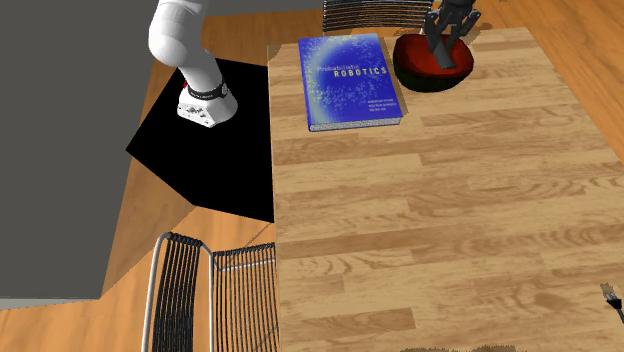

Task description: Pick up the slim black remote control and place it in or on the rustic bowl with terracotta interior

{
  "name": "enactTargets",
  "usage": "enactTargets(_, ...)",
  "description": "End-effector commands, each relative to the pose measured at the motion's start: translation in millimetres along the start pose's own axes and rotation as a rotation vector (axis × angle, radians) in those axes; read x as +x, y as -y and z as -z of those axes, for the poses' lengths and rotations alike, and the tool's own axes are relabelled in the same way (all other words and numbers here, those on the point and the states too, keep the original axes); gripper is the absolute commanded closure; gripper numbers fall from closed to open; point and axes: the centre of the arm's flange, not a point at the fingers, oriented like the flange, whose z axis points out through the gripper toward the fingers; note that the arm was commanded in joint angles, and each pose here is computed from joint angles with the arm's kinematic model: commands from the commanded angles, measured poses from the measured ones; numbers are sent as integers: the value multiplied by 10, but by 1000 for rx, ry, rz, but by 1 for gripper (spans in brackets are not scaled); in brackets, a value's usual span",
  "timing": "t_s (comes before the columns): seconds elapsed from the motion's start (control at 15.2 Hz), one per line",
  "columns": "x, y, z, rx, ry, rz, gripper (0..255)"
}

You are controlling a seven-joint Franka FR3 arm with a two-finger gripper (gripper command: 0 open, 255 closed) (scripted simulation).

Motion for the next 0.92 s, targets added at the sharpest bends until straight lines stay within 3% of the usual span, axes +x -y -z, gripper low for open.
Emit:
enactTargets(0.0,-22,5,-98,1,0,0,255)
enactTargets(0.2,-56,10,-243,1,0,0,255)
enactTargets(0.66,-56,10,-243,1,0,0,255)
enactTargets(0.73,-57,9,-247,1,0,0,0)
enactTargets(0.86,-57,4,-251,1,0,0,0)
